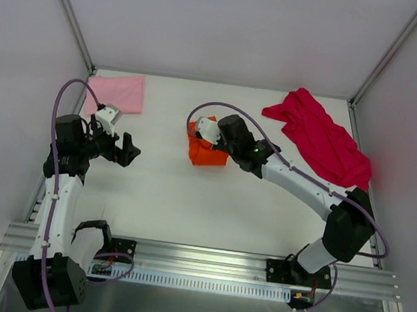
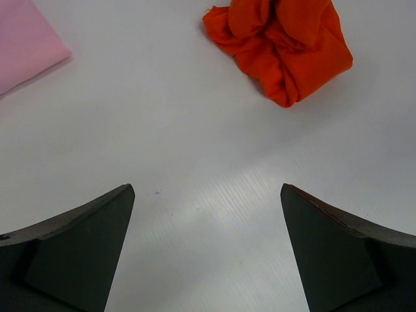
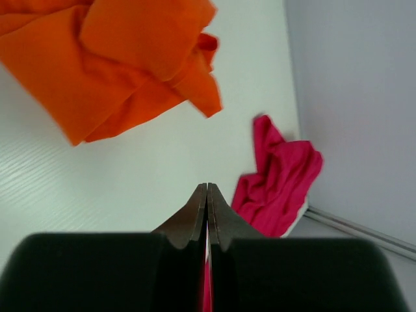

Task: Fold and stack the t-shirts
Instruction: Fold the long partially folded tshirt into a neat square

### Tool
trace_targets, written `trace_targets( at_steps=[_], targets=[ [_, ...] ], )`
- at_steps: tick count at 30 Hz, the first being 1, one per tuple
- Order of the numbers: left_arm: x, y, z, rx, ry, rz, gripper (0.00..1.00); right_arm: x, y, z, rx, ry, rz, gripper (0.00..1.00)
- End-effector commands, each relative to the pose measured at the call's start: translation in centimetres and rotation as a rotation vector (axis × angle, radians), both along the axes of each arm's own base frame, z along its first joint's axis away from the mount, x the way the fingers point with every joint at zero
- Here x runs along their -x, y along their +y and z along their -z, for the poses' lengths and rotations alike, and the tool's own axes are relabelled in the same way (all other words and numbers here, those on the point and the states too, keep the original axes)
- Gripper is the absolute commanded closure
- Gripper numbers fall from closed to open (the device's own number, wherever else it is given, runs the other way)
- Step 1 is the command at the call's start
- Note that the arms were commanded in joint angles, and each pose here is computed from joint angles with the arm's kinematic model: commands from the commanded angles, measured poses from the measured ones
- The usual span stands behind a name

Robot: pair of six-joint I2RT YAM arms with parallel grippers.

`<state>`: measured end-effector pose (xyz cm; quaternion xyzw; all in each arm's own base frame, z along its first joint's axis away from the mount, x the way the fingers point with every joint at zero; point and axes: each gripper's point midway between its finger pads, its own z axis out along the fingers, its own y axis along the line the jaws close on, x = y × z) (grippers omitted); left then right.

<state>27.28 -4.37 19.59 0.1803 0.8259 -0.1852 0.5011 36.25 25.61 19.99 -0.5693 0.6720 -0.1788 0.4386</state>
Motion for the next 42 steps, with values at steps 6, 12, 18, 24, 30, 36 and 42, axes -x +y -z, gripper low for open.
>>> trace_targets(
  at_steps=[6,12,18,24,30,36,42],
  targets=[
    [-0.1,-0.2,-0.3,-0.004,-0.032,0.035,0.01,3.5,0.0,2.9,-0.077,0.365,-0.019,0.99],
    [0.1,0.2,0.5,-0.033,-0.014,0.022,0.01,1.1,2.0,5.2,-0.063,0.524,-0.029,0.99],
    [0.3,0.9,1.3,-0.057,0.006,-0.010,0.01,-1.9,4.0,7.1,-0.061,0.614,-0.056,0.99],
    [0.0,1.5,1.6,-0.077,0.026,-0.042,0.01,-5.4,4.4,8.0,-0.107,0.615,-0.063,0.99],
    [-0.4,1.9,1.6,-0.086,0.030,-0.059,0.01,-9.2,4.7,8.3,-0.115,0.565,-0.053,0.99],
    [-0.8,2.0,1.9,-0.080,0.045,-0.062,0.01,-12.0,4.8,8.3,-0.128,0.508,-0.066,0.99],
    [-0.9,2.3,2.4,-0.089,0.057,-0.074,0.01,-13.8,6.1,9.2,-0.079,0.437,-0.151,0.99]
  ],
)
